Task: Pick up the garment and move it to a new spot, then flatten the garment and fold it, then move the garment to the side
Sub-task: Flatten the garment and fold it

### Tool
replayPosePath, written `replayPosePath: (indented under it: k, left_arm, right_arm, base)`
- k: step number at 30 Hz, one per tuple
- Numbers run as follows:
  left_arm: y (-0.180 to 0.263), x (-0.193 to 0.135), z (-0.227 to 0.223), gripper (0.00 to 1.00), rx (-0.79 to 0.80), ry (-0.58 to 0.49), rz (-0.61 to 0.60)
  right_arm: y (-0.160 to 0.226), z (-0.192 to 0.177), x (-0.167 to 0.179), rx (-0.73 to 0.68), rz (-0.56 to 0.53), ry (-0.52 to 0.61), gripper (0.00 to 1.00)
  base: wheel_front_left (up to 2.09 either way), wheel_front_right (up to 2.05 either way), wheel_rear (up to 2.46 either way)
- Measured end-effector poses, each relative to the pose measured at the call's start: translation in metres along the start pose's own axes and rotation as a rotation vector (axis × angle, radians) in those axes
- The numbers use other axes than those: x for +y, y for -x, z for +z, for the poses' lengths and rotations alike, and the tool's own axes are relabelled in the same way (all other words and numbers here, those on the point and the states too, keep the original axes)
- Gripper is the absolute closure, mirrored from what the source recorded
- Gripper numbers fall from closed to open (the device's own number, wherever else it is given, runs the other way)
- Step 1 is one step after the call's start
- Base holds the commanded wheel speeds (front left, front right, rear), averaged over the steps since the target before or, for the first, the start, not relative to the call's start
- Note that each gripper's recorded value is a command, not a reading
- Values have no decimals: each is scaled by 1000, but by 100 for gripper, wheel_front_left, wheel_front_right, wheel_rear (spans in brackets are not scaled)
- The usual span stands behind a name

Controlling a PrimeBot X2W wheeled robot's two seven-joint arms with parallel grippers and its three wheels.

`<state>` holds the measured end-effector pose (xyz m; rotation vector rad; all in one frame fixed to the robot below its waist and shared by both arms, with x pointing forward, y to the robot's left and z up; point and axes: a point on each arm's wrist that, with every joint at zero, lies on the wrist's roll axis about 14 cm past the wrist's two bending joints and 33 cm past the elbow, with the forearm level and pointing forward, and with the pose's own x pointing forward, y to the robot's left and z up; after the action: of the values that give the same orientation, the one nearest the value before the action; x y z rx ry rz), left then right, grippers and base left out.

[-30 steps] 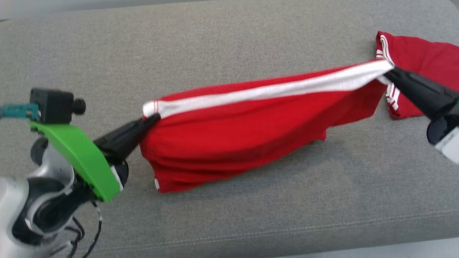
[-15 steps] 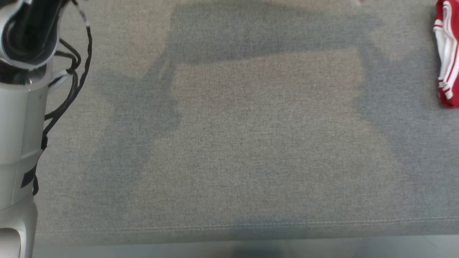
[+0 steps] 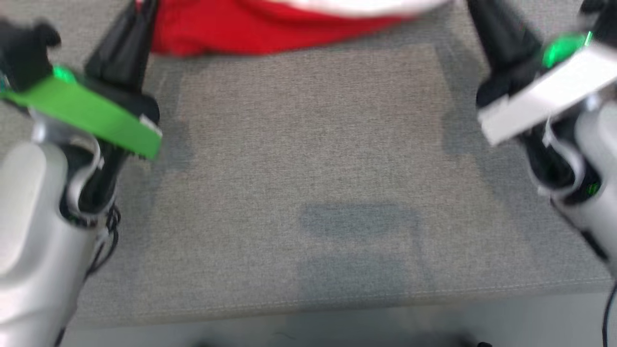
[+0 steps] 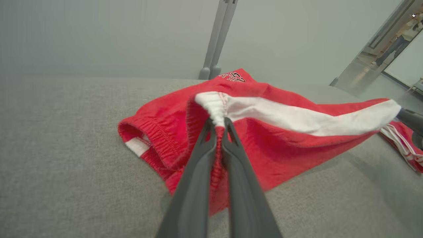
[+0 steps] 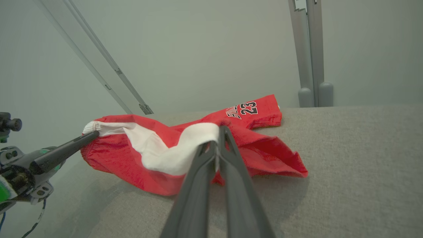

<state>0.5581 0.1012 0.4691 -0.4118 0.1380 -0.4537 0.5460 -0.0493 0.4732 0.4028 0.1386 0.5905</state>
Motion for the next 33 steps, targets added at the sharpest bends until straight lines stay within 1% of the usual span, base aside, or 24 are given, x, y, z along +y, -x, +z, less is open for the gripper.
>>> replayPosePath:
  k: [2,4,6,8,11,14,18,20,22,23,25,28,30,32,33]
  left_arm:
    - [15,9,-26,100,38,27,37]
    - [34,18,-43,100,68,30,80]
    - [52,24,-53,100,86,45,116]
    - [67,22,-62,100,97,70,137]
    - [85,9,-71,100,92,138,146]
    - [95,-15,-79,100,91,205,123]
    - [111,-49,-90,100,114,268,79]
    - [123,-60,-96,100,133,289,73]
    - [137,-65,-99,100,146,300,83]
    - [143,-67,-100,100,148,309,88]
    - [155,-71,-98,100,146,319,93]
    - [174,-78,-103,100,188,334,92]
    - [187,-89,-113,100,239,379,82]
    - [198,-102,-124,100,290,446,75]
    - [208,-110,-133,100,342,493,69]
  right_arm:
    - [28,-37,-11,84,-60,-36,100]
    - [52,-60,-11,133,-92,-71,100]
    - [68,-67,-8,146,-115,-92,100]
    - [81,-67,-6,139,-135,-94,100]
    - [103,-65,-12,159,-170,-44,100]
    - [128,-63,-21,197,-202,28,100]
    - [171,-72,-29,279,-252,77,100]
    - [193,-82,-27,332,-277,55,100]
    - [213,-96,-19,392,-294,-1,100]
    - [222,-102,-15,418,-295,-11,100]
    - [236,-107,-9,455,-305,-50,100]
    - [249,-109,-2,483,-308,-83,100]
    - [261,-110,-3,518,-313,-83,100]
    - [274,-115,-5,566,-330,-97,100]
    - [281,-117,-4,595,-340,-117,100]
  base:
    - [0,0,0]
    - [0,0,0]
    - [0,0,0]
    - [0,0,0]
    - [0,0,0]
    - [0,0,0]
    - [0,0,0]
    - [0,0,0]
    - [0,0,0]
    - [0,0,0]
    - [0,0,0]
    - [0,0,0]
    - [0,0,0]
    - [0,0,0]
    - [0,0,0]
